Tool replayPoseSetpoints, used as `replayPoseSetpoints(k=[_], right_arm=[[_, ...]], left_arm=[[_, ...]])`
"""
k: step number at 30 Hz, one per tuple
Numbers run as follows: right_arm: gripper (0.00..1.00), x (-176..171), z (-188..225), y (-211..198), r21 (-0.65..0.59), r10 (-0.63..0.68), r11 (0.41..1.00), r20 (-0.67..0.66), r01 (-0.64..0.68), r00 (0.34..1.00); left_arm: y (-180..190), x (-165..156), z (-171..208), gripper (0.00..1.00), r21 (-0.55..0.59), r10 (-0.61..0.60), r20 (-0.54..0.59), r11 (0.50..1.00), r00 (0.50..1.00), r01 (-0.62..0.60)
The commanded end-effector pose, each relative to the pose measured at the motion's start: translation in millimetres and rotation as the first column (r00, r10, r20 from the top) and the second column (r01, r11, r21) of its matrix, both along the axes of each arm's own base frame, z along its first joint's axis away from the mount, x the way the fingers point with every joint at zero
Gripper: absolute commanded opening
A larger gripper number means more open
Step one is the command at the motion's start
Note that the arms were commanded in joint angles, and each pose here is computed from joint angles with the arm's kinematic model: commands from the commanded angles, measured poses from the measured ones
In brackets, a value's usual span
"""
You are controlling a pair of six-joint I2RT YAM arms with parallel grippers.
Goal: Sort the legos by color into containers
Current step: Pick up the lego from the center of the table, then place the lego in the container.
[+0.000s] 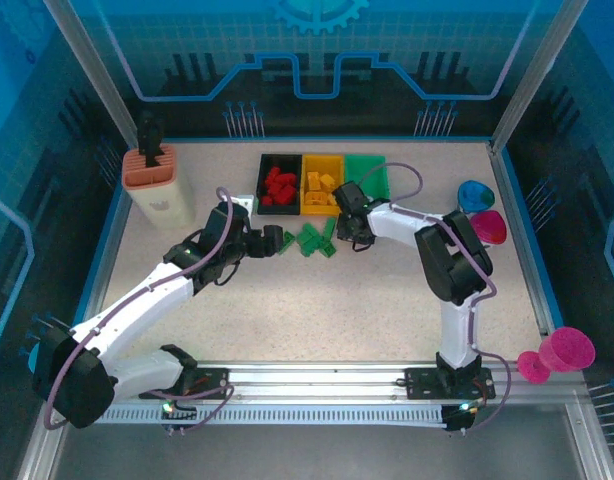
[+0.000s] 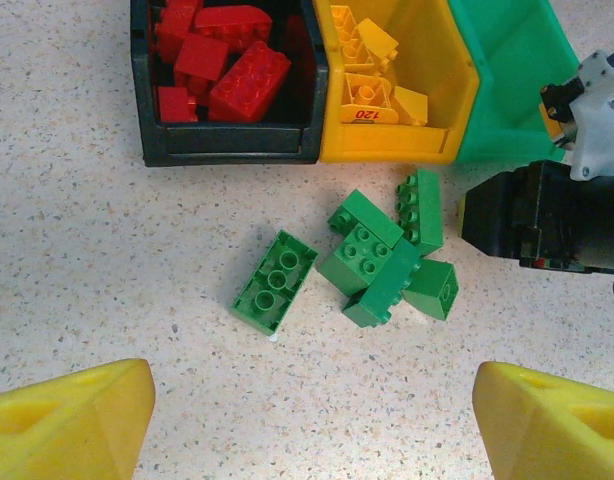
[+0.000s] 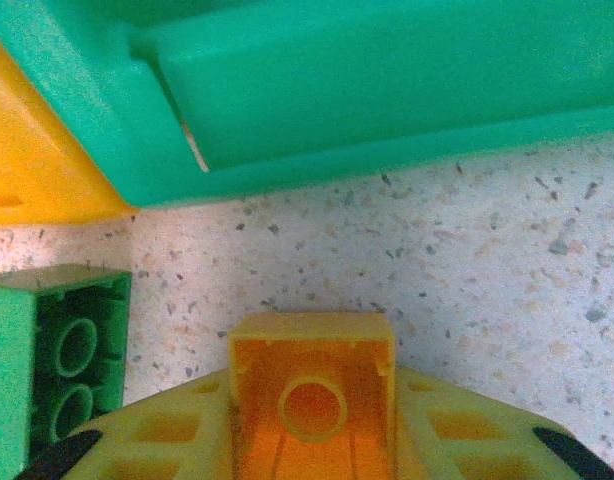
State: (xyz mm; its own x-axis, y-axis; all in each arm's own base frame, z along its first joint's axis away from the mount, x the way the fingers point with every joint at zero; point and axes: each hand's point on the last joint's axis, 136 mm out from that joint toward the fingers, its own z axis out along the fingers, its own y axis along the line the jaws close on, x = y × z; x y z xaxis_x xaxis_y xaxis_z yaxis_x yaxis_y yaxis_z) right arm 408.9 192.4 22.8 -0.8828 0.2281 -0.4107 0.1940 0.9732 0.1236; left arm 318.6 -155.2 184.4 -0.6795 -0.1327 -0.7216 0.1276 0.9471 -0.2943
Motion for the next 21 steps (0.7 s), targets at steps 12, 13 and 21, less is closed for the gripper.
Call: replayPoseSetpoints(k=[12, 13, 21], right_arm=[[0.3, -10, 78, 0, -0.067, 0.053, 0.997, 0.126, -0.045, 0.991], [0.3, -6, 89, 3, -0.063, 0.062, 0.997, 0.151, -0.053, 0.987], [0.33, 59, 140, 47, -0.023, 0.197, 0.98, 0.251, -0.198, 0.948]], left_arm=[[6, -1, -12, 0.83, 0.033, 0.021, -0.011, 0.999, 1.0, -0.02], [5, -2, -17, 0.84, 0.038, 0.014, -0.028, 0.999, 1.0, -0.013], [8, -11, -44, 0.86, 0.024, 0.045, -0.11, 0.999, 0.993, -0.042]])
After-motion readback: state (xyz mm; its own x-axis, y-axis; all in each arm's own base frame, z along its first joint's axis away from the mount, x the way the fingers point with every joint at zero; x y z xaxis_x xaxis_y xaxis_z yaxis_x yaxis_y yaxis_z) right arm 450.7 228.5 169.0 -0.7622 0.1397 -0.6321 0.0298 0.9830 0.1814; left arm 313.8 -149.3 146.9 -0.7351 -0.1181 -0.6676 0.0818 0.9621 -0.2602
